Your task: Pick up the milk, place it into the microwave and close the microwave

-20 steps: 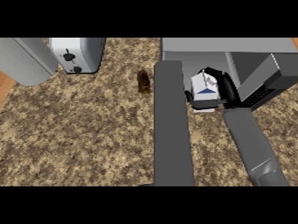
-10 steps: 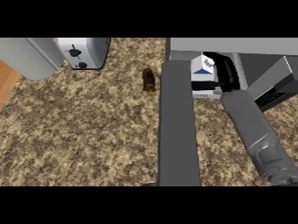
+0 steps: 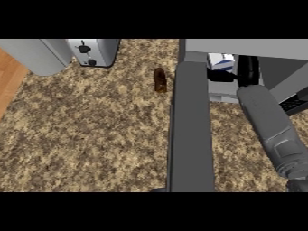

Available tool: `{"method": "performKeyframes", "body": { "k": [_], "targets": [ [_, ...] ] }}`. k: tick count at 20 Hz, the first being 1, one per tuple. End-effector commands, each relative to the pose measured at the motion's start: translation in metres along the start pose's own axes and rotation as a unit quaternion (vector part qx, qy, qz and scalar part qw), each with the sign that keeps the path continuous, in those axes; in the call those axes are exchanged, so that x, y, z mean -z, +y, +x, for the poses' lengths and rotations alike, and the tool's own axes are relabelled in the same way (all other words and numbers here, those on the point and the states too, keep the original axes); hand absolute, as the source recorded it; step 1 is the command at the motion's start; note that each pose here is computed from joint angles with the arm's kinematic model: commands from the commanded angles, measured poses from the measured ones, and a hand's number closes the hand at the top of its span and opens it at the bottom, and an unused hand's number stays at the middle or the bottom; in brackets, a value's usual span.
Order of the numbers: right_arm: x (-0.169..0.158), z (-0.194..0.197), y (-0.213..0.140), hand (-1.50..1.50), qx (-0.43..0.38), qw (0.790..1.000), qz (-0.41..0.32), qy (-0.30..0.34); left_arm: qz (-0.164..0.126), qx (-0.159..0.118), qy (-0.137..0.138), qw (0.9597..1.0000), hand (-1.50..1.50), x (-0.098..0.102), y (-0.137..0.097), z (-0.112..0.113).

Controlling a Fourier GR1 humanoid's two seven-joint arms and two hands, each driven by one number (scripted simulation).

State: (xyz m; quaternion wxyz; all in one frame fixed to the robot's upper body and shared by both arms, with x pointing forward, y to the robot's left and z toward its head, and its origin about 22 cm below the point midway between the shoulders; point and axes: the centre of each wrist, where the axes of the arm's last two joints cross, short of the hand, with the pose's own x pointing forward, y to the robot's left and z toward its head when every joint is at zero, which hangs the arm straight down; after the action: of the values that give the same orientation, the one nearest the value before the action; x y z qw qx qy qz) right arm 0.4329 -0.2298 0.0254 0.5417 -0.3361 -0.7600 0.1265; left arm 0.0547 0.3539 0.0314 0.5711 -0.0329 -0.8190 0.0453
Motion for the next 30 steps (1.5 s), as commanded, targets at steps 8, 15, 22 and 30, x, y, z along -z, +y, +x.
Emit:
{"method": "performKeyframes", "body": {
  "k": [8,15,22,30],
  "targets": [
    [-0.012,-0.010,0.007,-1.50,-0.027,0.999,0.035,-0.002,-0.040,0.008,-0.002,0.9991,-1.50,0.021,-0.006,-0.009],
    [-0.014,-0.009,0.011,-1.50,0.037,0.997,0.065,-0.014,-0.065,0.005,0.003,0.9979,-1.50,0.025,-0.012,-0.016],
    [-0.028,-0.021,0.013,-1.50,0.114,0.989,0.090,-0.027,-0.082,-0.021,0.006,0.9964,-1.50,0.027,-0.035,-0.020],
    [-0.058,-0.036,0.028,-1.50,0.182,0.977,0.104,-0.026,-0.110,-0.024,0.010,0.9936,-1.50,0.028,-0.063,-0.028]
  ]
}}
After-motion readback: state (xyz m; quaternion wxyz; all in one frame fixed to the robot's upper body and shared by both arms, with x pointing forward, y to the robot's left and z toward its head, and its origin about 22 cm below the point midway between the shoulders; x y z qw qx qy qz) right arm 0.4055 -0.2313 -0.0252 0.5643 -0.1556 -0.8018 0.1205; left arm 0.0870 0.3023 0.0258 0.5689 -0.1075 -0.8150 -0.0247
